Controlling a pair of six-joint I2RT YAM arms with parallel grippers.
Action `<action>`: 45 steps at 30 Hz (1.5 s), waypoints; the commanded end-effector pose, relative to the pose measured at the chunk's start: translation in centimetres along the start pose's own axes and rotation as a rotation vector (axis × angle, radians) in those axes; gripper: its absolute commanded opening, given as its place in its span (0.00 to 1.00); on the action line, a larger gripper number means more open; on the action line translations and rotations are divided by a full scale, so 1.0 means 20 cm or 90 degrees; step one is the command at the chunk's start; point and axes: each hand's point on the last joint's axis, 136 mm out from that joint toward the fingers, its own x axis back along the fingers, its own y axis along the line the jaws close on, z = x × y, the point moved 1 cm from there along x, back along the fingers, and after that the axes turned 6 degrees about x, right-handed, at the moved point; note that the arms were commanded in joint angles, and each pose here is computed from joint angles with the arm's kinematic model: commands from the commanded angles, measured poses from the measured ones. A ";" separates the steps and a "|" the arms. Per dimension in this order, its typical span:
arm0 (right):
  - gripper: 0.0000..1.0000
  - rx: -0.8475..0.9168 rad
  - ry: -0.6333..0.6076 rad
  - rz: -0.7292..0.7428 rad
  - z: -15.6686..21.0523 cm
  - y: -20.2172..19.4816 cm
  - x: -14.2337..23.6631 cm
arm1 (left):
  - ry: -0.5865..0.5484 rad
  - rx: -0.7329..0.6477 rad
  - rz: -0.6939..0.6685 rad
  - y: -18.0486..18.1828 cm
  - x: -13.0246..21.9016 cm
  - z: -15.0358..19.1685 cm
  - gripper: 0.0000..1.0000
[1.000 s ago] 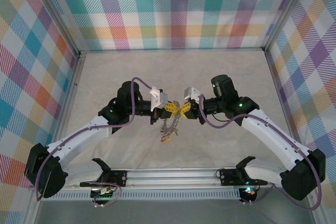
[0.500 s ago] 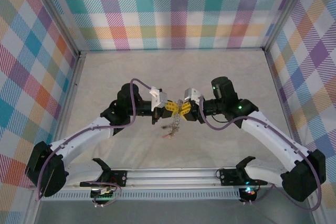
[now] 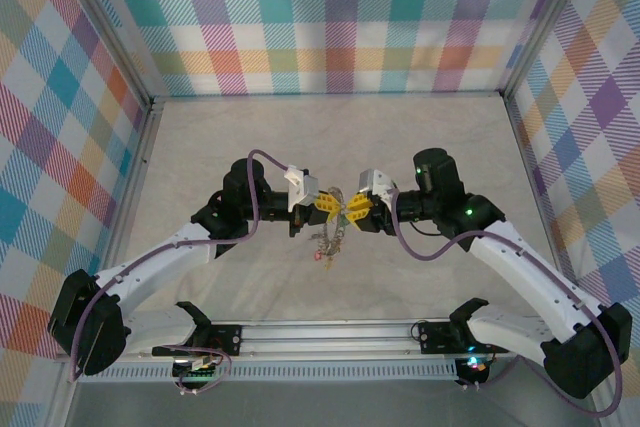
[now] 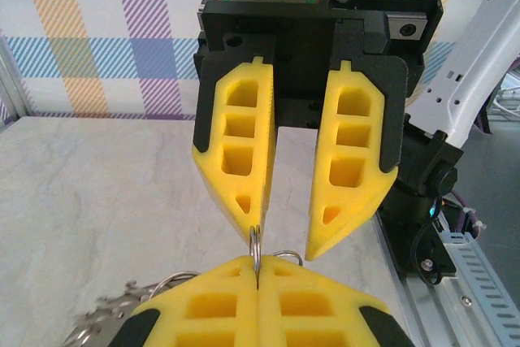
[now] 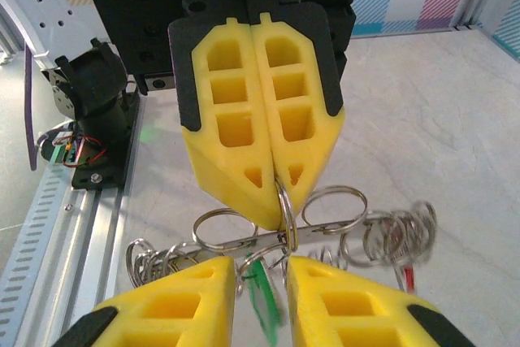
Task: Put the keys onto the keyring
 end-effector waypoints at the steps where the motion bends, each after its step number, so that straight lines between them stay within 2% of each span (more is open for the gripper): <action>1: 0.24 0.008 -0.020 -0.023 -0.03 0.00 -0.01 | -0.036 -0.043 0.027 -0.05 0.02 -0.09 0.00; 4: 0.28 0.008 -0.025 -0.020 -0.03 -0.01 -0.02 | -0.036 -0.042 0.032 -0.06 0.02 -0.09 0.00; 9: 0.27 0.008 -0.027 -0.023 -0.03 -0.02 -0.03 | -0.037 -0.042 0.036 -0.07 0.02 -0.09 0.00; 17: 0.12 0.017 -0.040 -0.035 -0.05 0.01 -0.02 | -0.039 -0.043 0.045 -0.07 0.01 -0.09 0.00; 20: 0.11 0.014 -0.043 -0.043 -0.05 0.02 -0.02 | -0.044 -0.043 0.045 -0.06 0.00 -0.10 0.00; 24: 0.01 0.003 -0.062 -0.067 -0.06 0.03 -0.04 | -0.051 -0.035 0.053 -0.06 -0.01 -0.10 0.00; 28: 0.00 0.004 -0.064 -0.070 -0.07 0.02 -0.04 | -0.048 -0.031 0.047 -0.06 -0.02 -0.10 0.00; 29: 0.00 0.004 -0.059 -0.066 -0.07 0.02 -0.04 | -0.043 -0.028 0.036 -0.05 -0.01 -0.10 0.00; 30: 0.00 0.005 -0.049 -0.057 -0.06 0.01 -0.04 | -0.032 -0.031 0.023 -0.04 -0.01 -0.09 0.04; 34: 0.00 0.009 0.006 -0.030 -0.01 -0.01 -0.05 | 0.069 -0.036 -0.005 -0.01 0.01 0.00 0.14; 37: 0.00 0.019 0.051 -0.010 0.03 -0.03 -0.06 | 0.122 -0.027 -0.009 0.00 0.01 0.04 0.15; 45: 0.00 0.035 0.080 0.012 0.04 -0.04 -0.07 | 0.164 -0.016 -0.007 0.00 -0.03 0.09 0.16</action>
